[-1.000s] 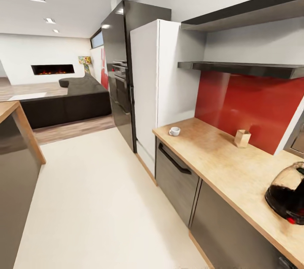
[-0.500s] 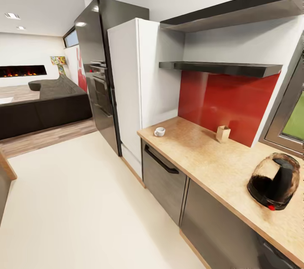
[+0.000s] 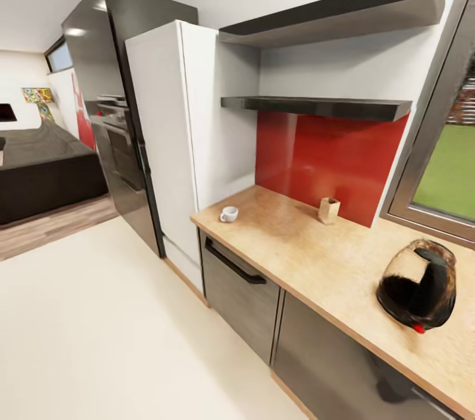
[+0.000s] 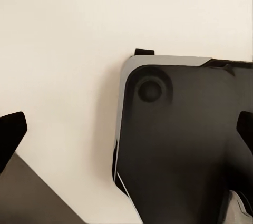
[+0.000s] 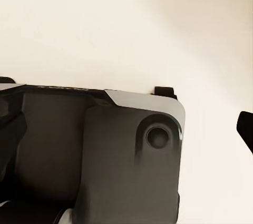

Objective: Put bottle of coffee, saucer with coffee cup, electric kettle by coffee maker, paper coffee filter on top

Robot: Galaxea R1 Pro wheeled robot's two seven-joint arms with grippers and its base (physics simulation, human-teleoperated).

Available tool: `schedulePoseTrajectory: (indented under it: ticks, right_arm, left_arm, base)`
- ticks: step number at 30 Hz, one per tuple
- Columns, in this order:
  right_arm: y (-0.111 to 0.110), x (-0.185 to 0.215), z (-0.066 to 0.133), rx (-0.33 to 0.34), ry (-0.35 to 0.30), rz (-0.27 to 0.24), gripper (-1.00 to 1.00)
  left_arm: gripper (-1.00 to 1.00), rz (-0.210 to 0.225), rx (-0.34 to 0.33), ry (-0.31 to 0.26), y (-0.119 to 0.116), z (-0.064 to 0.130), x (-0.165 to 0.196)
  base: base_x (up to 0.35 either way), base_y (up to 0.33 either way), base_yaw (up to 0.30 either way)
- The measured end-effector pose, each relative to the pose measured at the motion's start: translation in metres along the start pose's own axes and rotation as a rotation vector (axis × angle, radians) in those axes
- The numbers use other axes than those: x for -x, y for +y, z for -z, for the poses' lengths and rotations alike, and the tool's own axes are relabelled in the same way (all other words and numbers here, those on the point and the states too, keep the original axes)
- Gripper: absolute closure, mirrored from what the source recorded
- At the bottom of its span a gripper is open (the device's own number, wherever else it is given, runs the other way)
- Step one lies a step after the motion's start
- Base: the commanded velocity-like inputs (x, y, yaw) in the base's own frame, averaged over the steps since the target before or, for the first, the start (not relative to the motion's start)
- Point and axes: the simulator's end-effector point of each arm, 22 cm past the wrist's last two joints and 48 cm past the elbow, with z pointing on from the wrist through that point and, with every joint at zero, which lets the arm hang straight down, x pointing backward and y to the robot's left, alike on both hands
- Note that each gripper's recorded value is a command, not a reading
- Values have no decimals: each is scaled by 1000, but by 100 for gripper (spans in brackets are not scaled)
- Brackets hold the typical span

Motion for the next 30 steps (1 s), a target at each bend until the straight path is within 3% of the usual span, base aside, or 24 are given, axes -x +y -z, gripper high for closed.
schedulePoseTrajectory:
  ticks: [11,18,30]
  right_arm:
    - [0,0,0,0,1,0,-100]
    - [0,0,0,0,1,0,-100]
    - [0,0,0,0,1,1,-100]
  left_arm:
    - [-100,3,-5,-1,-4,0,0]
    - [-100,7,-3,-40,-3,0,8]
    - [-100,-3,11,-20,6,2,-6]
  base:
    - [82,1,-300]
    - [1,0,-300]
    - [0,0,-300]
